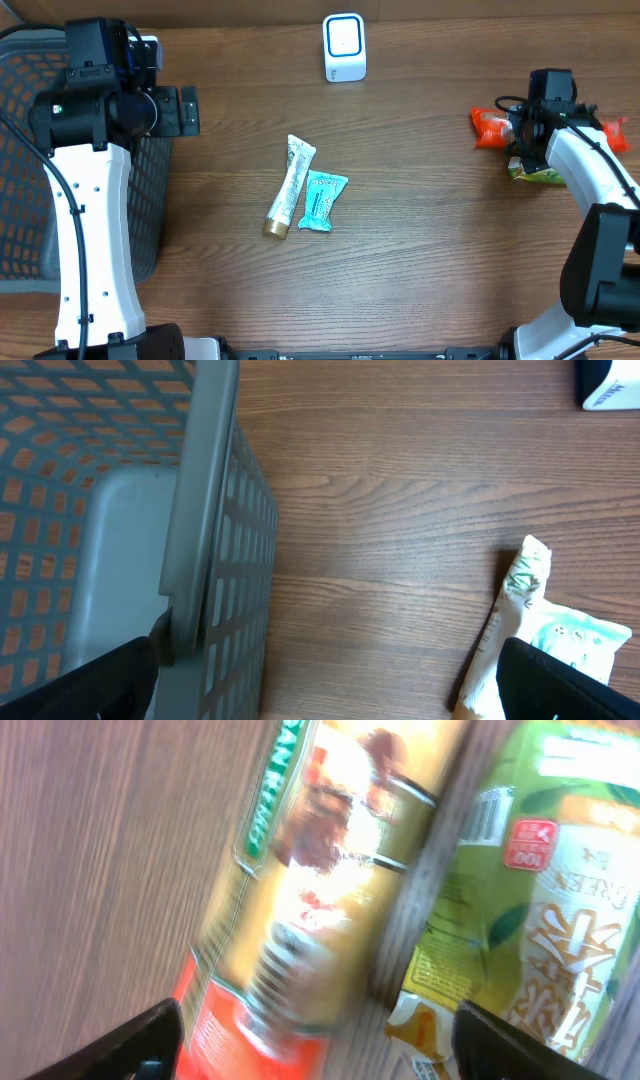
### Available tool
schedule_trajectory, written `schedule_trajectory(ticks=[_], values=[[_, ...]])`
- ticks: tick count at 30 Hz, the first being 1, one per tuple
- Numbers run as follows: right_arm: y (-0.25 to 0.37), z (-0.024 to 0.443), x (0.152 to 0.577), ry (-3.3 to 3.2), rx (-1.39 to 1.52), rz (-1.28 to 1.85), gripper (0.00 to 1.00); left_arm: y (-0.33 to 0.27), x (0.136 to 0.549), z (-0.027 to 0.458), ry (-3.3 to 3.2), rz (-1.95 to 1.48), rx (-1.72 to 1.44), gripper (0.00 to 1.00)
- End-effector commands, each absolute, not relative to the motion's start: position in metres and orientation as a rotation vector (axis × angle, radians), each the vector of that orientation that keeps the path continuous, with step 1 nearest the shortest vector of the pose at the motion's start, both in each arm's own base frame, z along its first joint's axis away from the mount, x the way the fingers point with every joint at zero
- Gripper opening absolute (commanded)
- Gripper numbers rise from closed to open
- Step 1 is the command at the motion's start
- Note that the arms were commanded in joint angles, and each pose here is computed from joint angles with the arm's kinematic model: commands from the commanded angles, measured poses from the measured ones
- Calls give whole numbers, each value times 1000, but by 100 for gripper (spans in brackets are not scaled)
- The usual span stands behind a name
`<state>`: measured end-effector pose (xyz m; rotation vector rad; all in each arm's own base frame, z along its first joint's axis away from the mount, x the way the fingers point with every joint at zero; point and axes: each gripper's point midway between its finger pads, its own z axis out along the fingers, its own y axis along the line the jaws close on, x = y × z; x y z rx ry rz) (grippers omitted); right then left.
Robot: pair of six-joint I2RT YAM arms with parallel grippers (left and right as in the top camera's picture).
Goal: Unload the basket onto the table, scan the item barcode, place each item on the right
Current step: 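Move the spaghetti pack to the right side and release it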
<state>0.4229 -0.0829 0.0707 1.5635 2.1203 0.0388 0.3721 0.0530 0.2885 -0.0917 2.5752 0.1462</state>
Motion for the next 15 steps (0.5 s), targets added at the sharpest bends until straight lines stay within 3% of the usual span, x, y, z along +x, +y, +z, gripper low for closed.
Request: schedule_trajectory(ticks=[1,4,8,15], values=[[-67,132,446,2268,1101,135,92,54,375,289,2573,143,-76,100],[-38,169,449,2325,844,303,92,54,375,289,2573,143,-76,100],[-14,198,439,2334,734,458,91,54,375,289,2573,143,-76,100],[44,180,410,2504,651,691,91,54,375,289,2573,143,-76,99]])
